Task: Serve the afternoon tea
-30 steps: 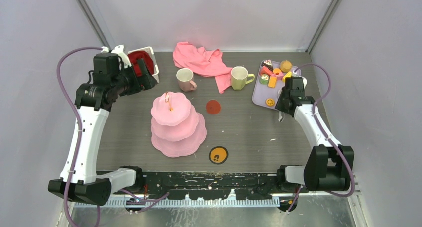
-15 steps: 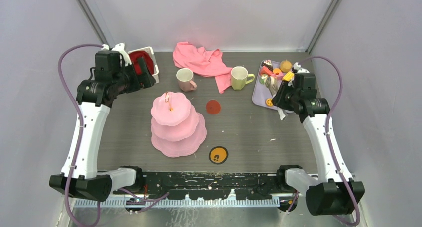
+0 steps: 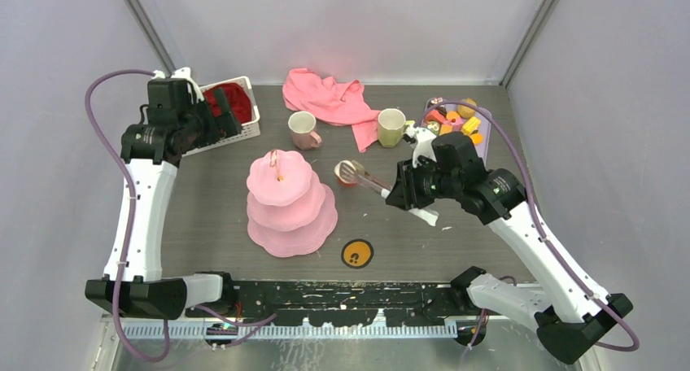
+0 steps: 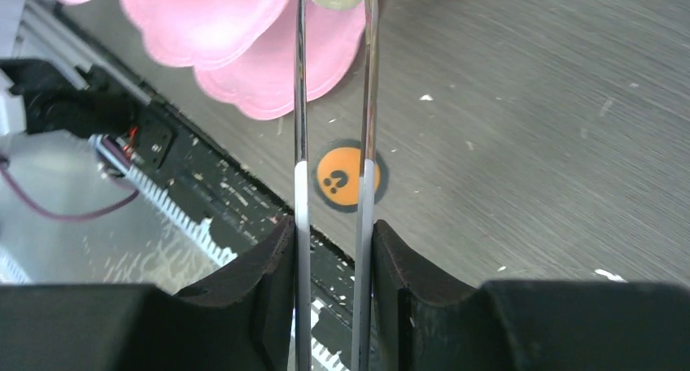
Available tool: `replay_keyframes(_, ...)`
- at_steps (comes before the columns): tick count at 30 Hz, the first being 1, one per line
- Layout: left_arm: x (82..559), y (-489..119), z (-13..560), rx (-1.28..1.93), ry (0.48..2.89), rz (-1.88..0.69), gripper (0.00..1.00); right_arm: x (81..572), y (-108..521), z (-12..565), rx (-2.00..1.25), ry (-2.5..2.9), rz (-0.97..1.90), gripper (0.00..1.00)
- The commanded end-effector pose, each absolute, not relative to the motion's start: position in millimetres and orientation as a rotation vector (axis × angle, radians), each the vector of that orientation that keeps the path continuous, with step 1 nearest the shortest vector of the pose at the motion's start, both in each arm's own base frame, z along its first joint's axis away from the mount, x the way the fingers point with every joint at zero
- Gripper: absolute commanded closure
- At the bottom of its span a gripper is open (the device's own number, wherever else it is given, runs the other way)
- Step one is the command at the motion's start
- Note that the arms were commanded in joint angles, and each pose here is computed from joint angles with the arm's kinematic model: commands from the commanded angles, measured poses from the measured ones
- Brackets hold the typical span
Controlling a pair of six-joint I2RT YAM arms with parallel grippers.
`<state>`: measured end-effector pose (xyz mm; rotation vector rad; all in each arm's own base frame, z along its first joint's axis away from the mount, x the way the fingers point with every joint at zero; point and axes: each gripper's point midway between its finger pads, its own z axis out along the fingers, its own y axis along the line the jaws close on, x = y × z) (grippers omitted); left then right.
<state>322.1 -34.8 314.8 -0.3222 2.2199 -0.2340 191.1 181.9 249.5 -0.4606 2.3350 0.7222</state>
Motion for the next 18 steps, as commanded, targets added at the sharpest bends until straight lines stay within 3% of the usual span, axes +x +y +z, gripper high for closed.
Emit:
replay_keyframes(1, 324, -33, 331, -0.348, 2.156, -0.273, 0.07, 166, 206, 270, -0.63, 2.234, 0.883, 0.83)
replay_keyframes(9, 322, -36, 326, -0.355, 2.164, -0.298, 0.07, 129, 256, 260, -0.888, 2.209, 1.003, 0.82)
replay_keyframes(18, 321, -38, 323, -0.358, 2.166, -0.308, 0.07, 128, 292, 265, -0.972, 2.134, 1.054, 0.81)
